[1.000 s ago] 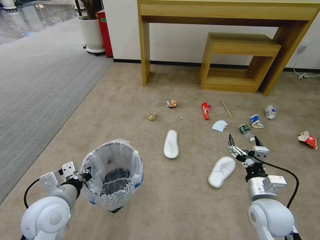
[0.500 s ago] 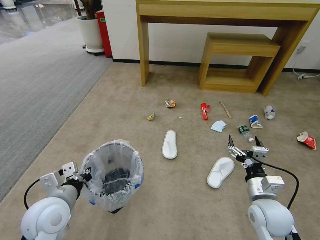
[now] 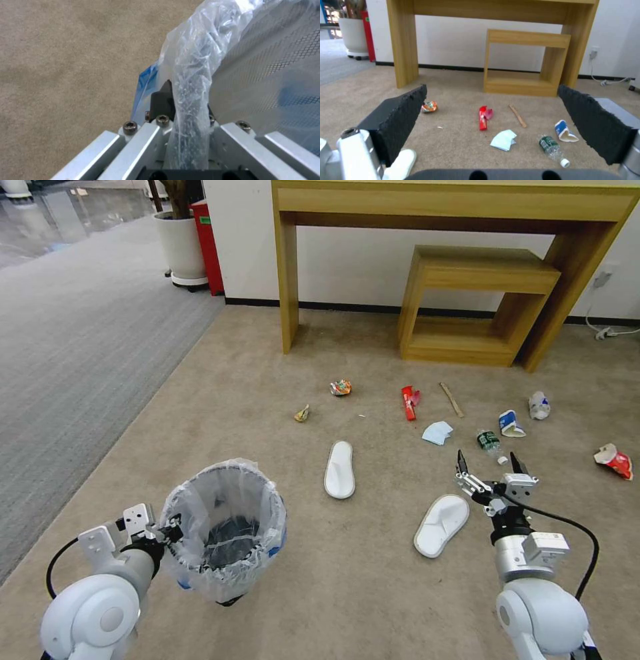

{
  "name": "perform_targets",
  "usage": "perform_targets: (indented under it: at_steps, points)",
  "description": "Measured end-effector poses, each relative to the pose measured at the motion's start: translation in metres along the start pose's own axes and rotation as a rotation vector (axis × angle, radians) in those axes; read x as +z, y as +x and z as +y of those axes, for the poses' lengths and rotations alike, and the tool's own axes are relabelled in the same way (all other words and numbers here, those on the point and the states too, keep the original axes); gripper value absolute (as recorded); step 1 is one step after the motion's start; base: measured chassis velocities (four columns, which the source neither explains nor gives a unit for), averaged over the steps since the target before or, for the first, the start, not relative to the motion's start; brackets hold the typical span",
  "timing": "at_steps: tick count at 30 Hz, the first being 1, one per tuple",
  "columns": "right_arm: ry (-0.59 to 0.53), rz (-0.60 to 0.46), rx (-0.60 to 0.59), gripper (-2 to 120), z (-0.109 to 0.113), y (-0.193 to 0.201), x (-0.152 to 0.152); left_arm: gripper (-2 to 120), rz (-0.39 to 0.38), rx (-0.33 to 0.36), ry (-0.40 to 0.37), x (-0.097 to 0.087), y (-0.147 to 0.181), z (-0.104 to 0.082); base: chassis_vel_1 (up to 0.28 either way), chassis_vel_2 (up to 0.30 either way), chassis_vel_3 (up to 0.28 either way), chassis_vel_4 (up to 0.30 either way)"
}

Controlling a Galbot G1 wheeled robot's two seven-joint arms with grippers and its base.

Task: Pick up the trash bin and place the garbage on the floor into it.

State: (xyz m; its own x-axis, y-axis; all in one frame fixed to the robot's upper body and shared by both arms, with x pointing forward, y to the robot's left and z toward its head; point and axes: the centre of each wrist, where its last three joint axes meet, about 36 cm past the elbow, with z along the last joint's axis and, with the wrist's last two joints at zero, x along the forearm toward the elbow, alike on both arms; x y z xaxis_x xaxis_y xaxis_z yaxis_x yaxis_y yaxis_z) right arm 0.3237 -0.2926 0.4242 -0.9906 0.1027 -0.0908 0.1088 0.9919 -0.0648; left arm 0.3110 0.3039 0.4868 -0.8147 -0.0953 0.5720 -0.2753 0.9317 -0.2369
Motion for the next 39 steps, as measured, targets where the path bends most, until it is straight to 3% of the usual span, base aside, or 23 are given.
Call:
perform_targets:
  at_steps: [39]
  points:
    - [-0.011,0.006,0.003,100,0.0018,0.0016,0.0051,1,0.004,-0.003,0.005,0.0013,-0.0031,0.0012,-0.081,0.079,0.079,-0.077]
